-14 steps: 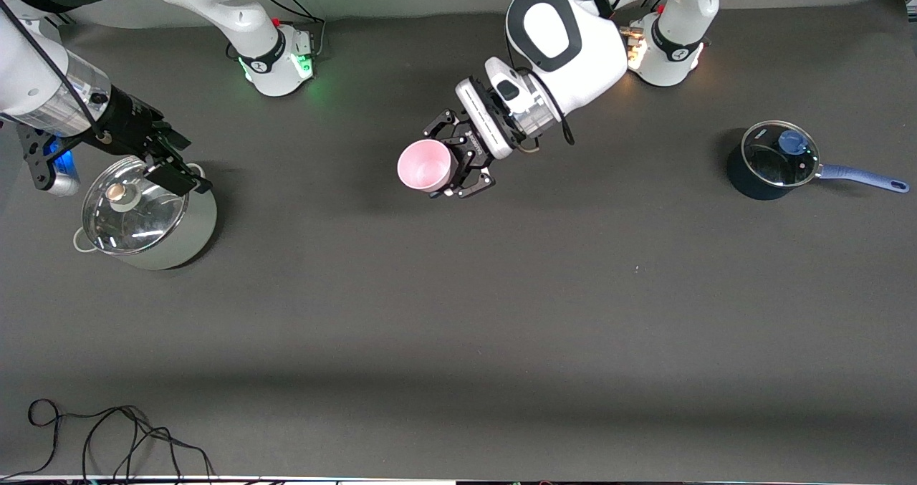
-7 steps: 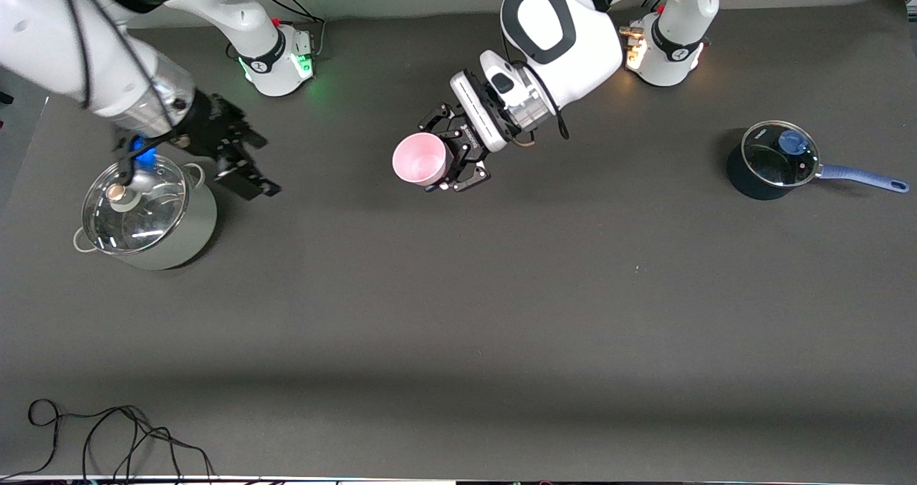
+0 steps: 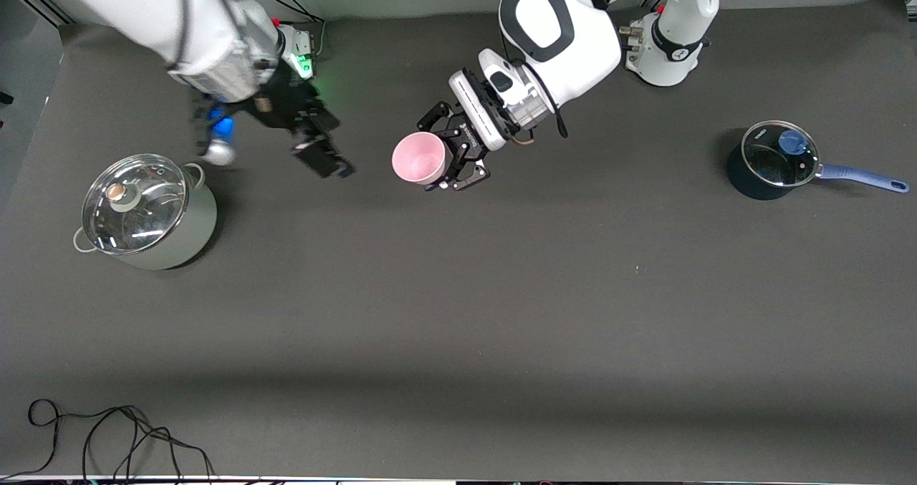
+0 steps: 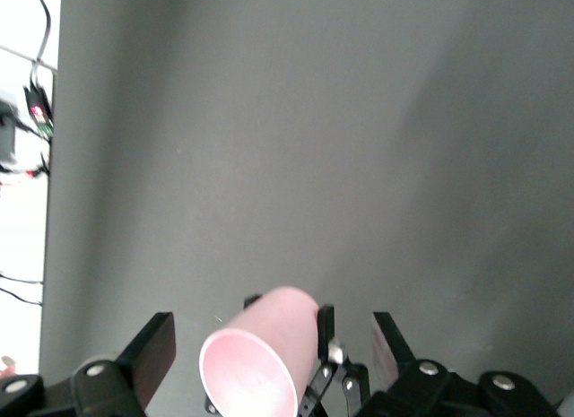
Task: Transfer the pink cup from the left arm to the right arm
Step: 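Reach the right gripper to the pink cup held by the left gripper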
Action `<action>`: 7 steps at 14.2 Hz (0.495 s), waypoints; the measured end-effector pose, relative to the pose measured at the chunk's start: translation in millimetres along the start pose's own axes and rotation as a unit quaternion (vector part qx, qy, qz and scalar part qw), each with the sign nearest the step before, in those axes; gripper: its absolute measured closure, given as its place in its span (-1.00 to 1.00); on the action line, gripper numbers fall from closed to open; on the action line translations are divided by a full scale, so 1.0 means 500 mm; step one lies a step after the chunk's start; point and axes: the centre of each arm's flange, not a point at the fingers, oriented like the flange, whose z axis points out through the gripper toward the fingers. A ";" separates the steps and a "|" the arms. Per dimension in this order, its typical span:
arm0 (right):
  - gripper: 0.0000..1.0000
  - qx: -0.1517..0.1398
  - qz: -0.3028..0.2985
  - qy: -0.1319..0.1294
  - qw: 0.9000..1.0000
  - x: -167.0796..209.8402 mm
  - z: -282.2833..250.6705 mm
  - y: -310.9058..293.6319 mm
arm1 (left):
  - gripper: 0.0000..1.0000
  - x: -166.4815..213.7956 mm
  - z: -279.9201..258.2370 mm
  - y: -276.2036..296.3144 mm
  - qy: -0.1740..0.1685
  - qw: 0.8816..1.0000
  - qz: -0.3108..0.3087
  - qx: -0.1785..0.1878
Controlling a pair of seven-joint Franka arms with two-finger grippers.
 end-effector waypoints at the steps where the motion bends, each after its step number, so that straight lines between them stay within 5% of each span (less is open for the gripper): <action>1: -0.94 -0.004 -0.010 0.000 1.000 -0.023 0.019 -0.009 | -0.30 0.001 0.000 0.000 0.000 1.000 -0.002 0.000; 7: -0.95 -0.017 -0.040 0.004 0.999 -0.090 0.073 -0.023 | -0.30 0.004 -0.001 0.000 0.001 1.000 -0.005 0.001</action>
